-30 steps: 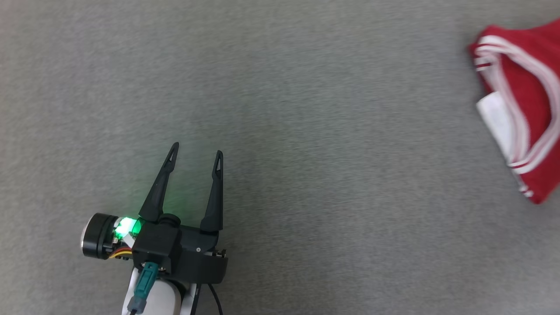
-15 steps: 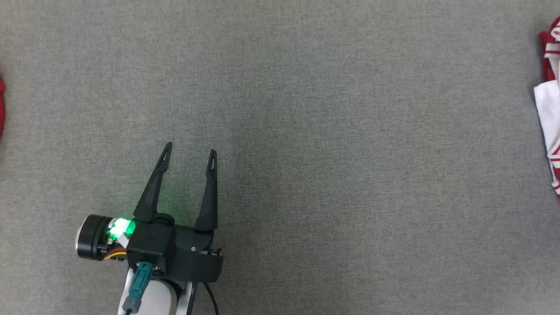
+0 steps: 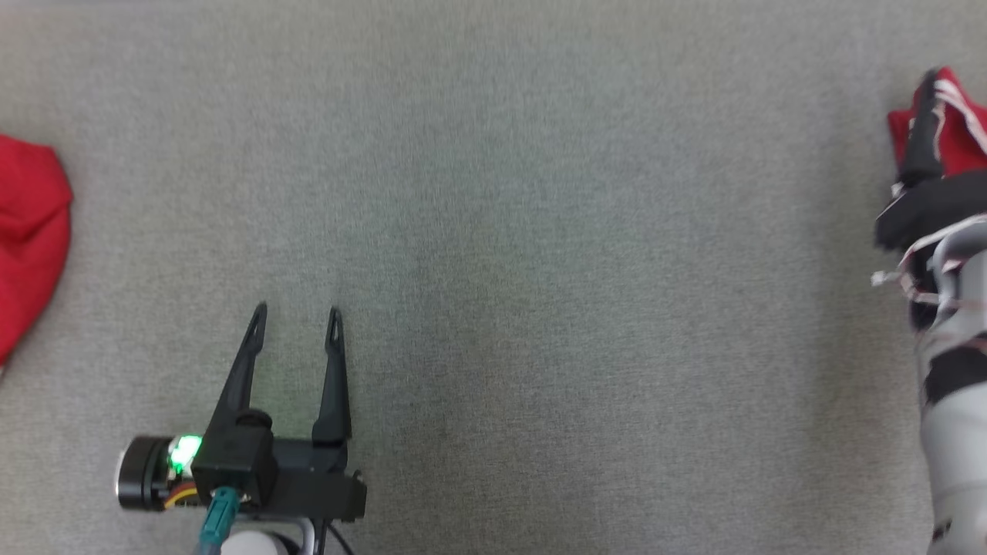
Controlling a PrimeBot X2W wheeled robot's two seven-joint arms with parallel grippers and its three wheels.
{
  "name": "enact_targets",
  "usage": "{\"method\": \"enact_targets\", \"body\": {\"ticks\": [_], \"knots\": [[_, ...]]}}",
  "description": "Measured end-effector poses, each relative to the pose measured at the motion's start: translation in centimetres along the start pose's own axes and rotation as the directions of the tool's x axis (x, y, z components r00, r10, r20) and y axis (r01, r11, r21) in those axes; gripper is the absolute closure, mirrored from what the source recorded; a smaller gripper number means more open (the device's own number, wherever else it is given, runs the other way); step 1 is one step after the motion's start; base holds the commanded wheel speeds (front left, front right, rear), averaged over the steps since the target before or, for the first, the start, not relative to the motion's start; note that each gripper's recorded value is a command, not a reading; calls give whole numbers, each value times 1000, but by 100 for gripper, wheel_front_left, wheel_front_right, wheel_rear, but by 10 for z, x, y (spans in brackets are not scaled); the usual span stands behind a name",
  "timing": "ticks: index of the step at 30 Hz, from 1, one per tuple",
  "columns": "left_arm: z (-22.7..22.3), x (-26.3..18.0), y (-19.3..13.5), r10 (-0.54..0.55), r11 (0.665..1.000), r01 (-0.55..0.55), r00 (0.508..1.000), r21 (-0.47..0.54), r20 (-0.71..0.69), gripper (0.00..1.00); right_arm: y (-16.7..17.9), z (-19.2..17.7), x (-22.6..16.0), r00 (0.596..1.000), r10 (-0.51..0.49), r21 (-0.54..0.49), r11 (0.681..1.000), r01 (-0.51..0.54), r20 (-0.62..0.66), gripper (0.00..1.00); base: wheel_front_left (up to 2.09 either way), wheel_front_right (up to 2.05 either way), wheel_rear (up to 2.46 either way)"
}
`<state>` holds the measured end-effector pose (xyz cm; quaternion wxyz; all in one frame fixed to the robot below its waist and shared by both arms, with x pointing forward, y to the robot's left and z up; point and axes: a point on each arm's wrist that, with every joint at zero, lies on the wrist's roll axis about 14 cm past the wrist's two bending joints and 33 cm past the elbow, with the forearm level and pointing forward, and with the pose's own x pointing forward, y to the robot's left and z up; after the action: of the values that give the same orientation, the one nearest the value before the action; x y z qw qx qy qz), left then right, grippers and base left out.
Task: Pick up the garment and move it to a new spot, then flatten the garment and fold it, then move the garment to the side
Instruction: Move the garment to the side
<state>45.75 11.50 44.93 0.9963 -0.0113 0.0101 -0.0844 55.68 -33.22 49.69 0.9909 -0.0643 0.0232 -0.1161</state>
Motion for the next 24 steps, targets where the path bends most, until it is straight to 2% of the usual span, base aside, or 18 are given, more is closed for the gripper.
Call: {"method": "enact_targets", "body": {"ticks": [3,9,17,24], "knots": [[3,-12,5,20,1000,-20,1000,-5,-7,0,21,6,-19,998,61,18,998,-62,31,0,0,0,0],[6,-38,14,60,998,-60,998,-9,-22,0,66,-5,-71,983,183,95,978,-185,27,0,0,0,0],[12,-75,32,129,991,-130,991,-15,-27,0,97,-12,-135,967,254,195,947,-255,29,0,0,0,0],[15,-104,43,166,986,-167,986,-19,-25,0,109,-16,-180,956,292,214,932,-291,25,0,0,0,0]]}}
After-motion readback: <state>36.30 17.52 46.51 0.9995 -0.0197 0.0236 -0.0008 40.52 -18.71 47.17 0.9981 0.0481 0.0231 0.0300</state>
